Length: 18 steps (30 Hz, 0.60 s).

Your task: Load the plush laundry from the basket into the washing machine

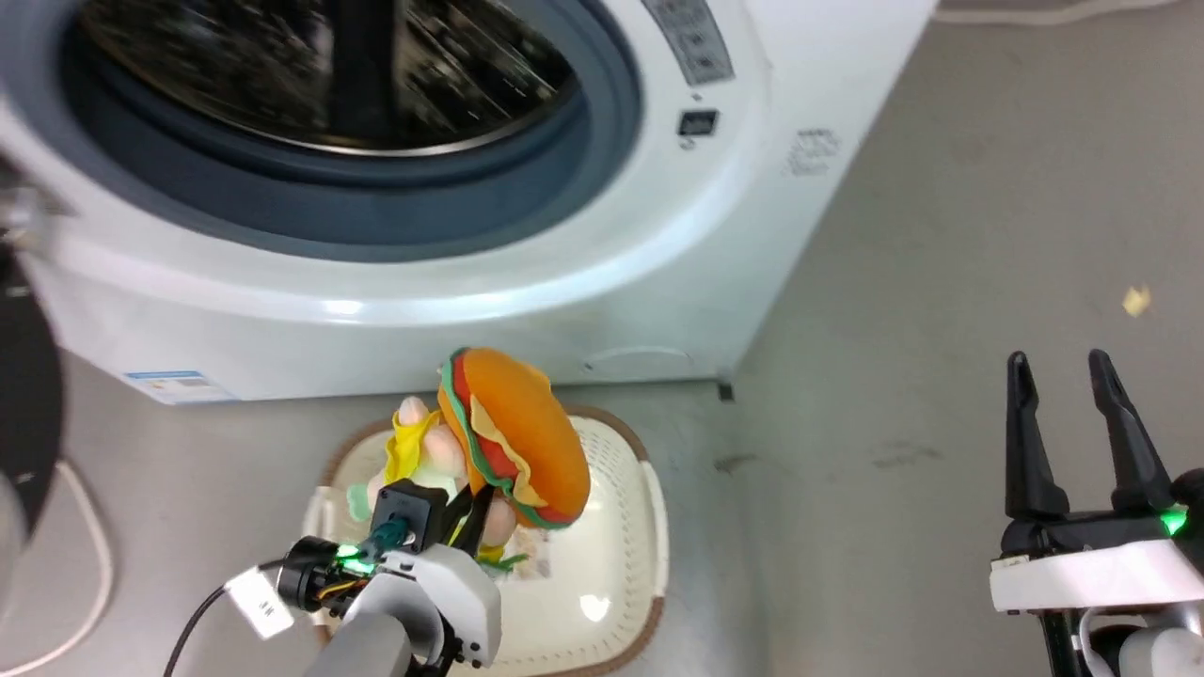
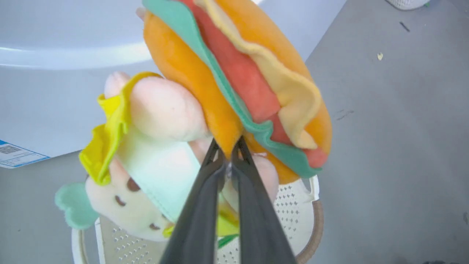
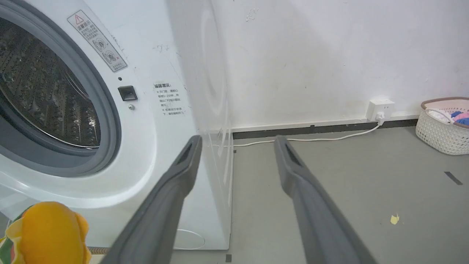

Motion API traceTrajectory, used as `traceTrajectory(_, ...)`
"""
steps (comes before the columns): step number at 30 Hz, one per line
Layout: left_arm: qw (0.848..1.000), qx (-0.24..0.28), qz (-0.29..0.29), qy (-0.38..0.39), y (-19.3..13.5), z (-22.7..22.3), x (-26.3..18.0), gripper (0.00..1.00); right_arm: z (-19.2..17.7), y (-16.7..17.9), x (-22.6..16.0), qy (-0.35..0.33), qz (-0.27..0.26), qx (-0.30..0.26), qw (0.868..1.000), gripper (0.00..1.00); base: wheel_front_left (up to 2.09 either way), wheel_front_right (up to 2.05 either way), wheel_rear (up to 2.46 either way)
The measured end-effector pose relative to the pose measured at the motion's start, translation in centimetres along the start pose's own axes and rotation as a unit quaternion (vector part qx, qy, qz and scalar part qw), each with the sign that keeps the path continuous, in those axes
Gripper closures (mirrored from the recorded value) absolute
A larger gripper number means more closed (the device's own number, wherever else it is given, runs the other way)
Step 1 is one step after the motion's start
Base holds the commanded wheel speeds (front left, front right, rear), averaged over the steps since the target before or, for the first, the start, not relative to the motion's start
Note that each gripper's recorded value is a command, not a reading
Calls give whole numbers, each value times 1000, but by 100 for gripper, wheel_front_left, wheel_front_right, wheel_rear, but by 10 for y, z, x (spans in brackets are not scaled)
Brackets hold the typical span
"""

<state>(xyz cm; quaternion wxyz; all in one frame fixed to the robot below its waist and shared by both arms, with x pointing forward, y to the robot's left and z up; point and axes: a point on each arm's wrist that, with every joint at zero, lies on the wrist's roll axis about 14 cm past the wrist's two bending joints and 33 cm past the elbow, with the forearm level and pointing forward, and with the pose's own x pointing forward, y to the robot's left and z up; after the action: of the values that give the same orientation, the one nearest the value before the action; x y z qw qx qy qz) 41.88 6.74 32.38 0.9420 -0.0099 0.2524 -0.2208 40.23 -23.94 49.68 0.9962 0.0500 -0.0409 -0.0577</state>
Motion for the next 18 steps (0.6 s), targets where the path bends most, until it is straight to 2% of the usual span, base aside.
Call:
traceTrajectory(4,997,-17,30,-74,7,37,-21,100,6,13,1,-9,19,9,1000,0,0,0,0)
traceTrajectory(8,986,-36,57,-154,17,81,-38,100,7,23,4,-13,31,15,999,0,0,0,0)
traceTrajectory(14,957,-27,78,-279,32,157,-51,100,-8,24,7,6,32,15,999,0,0,0,0)
traceTrajectory(18,940,-10,80,-332,41,192,-47,100,-19,18,13,19,24,11,999,0,0,0,0)
